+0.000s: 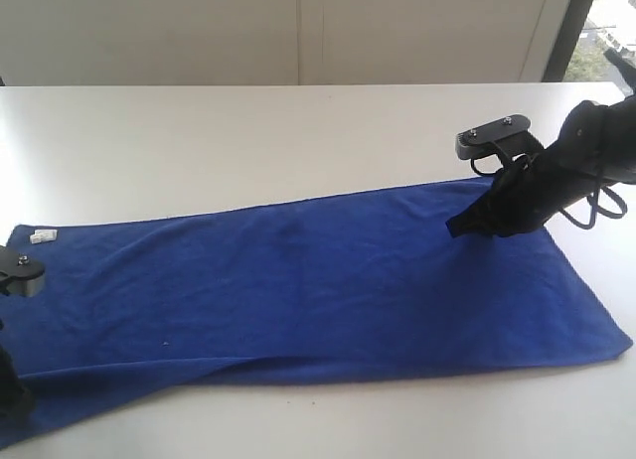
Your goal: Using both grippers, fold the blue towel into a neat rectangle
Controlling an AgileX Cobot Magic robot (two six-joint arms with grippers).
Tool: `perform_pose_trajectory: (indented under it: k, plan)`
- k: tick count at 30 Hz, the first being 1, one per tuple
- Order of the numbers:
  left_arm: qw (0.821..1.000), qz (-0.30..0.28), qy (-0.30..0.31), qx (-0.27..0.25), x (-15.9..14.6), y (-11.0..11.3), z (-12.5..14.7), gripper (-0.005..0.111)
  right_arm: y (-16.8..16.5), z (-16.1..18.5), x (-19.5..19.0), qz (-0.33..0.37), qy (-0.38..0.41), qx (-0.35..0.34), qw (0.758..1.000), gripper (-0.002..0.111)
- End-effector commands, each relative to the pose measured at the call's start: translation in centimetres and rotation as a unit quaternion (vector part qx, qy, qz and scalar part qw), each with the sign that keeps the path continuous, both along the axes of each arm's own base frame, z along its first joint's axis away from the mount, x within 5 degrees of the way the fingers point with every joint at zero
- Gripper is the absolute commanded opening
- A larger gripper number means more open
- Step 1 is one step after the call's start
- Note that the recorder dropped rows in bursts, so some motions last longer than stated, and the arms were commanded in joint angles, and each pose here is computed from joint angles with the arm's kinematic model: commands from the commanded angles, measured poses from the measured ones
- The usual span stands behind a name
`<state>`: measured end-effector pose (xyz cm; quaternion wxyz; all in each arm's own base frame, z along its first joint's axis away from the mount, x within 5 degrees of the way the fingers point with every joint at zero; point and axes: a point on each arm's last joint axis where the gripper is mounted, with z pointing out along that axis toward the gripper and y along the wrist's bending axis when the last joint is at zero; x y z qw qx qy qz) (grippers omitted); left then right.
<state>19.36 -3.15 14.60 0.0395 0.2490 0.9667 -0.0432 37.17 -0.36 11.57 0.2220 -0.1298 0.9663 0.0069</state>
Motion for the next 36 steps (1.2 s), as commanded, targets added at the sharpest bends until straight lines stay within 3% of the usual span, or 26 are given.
perform_pose_trajectory:
  k: [1,13,22,24,27,31,33,36]
  plan:
    - [0.999,-0.012,0.023,0.02,-0.8,0.3,-0.5,0.0,0.1,-2.1,-0.9,0.009,0.051,0.001,0.999,0.0]
    - [0.988,-0.034,0.146,0.046,-3.8,0.9,-0.9,0.0,0.2,-2.1,-0.9,0.003,0.05,0.007,0.999,0.0]
    - [0.992,-0.023,0.124,0.02,-1.2,0.2,1.4,0.0,0.2,-2.1,-0.9,0.002,0.051,0.008,0.999,0.0]
    - [0.995,-0.026,0.094,0.017,0.2,0.0,2.5,0.0,0.2,-2.1,-0.9,0.002,0.051,0.008,0.999,0.0]
    - [0.999,0.01,-0.02,0.028,3.0,0.1,3.4,0.0,0.2,-2.1,-1.0,0.004,0.057,0.008,0.998,0.0]
    - [0.99,0.035,-0.123,0.056,5.0,0.7,3.9,0.0,0.2,-2.1,-1.0,0.013,0.056,0.004,0.998,0.0]
    - [0.984,0.038,-0.152,0.08,6.0,1.1,3.9,0.0,0.1,-1.6,-0.8,0.019,0.043,-0.002,0.999,0.0]
    - [0.982,0.036,-0.146,0.111,7.6,1.6,2.8,0.0,0.0,0.5,-0.2,0.012,-0.015,-0.011,1.0,0.0]
